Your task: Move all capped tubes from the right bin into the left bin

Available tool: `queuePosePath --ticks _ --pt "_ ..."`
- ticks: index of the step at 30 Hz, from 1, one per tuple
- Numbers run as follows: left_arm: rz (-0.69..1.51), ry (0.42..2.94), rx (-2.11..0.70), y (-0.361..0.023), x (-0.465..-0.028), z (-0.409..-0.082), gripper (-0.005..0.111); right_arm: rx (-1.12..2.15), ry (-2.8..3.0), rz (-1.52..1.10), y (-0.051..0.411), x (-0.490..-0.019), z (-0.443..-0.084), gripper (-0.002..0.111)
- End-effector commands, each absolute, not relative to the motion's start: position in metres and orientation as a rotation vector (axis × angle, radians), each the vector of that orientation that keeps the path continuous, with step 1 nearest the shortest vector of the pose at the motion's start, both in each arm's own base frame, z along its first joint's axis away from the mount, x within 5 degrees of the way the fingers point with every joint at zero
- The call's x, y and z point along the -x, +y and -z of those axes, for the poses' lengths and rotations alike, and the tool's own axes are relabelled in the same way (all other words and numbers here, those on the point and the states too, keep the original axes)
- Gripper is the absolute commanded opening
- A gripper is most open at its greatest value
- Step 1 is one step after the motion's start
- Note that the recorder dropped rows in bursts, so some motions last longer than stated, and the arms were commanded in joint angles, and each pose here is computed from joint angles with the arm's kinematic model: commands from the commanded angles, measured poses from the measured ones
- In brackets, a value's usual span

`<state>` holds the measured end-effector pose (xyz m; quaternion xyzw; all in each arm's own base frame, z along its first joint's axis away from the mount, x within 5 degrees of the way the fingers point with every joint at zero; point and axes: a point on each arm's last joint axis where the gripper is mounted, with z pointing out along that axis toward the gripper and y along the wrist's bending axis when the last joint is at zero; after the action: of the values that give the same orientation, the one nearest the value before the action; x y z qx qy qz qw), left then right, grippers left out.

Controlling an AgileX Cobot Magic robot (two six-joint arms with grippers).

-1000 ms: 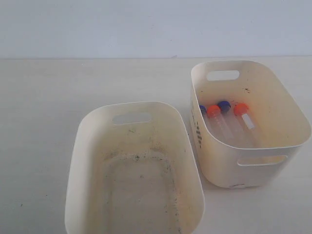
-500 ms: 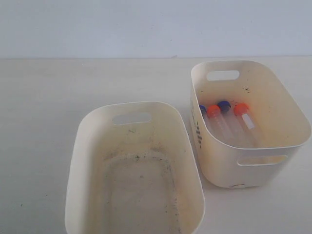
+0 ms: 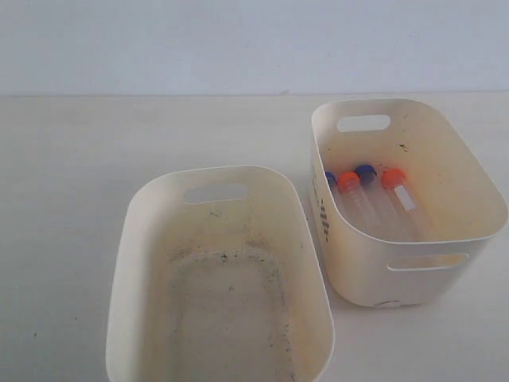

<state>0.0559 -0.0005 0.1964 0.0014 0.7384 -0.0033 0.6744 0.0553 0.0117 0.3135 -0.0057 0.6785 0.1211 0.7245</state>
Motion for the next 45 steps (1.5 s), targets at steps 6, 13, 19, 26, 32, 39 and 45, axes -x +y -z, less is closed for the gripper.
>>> queuePosePath --ticks 6,13,19,26,32,39,45 --pt "0.019 1.655 -0.003 -0.001 -0.056 -0.198 0.004 0.082 1.996 -0.309 0.022 -0.071 -0.278 0.000" --pt "0.019 1.655 -0.003 -0.001 -0.056 -0.198 0.004 0.109 1.950 -0.283 0.022 -0.073 -0.281 0.000" --pt "0.019 1.655 -0.003 -0.001 -0.056 -0.198 0.004 0.128 2.035 -0.298 0.024 -0.080 -0.302 0.000" --pt "0.019 1.655 -0.003 -0.001 -0.056 -0.198 0.004 0.206 2.182 -0.253 0.029 -0.119 -0.344 0.000" --pt "0.019 1.655 -0.003 -0.001 -0.056 -0.198 0.004 0.245 2.355 -0.276 0.037 -0.159 -0.338 0.000" --pt "0.019 1.655 -0.003 -0.001 -0.056 -0.198 0.004 0.287 2.451 -0.288 0.049 -0.197 -0.328 0.038" --pt "0.019 1.655 -0.003 -0.001 -0.056 -0.198 0.004 0.257 2.529 -0.306 0.055 -0.230 -0.327 0.045"
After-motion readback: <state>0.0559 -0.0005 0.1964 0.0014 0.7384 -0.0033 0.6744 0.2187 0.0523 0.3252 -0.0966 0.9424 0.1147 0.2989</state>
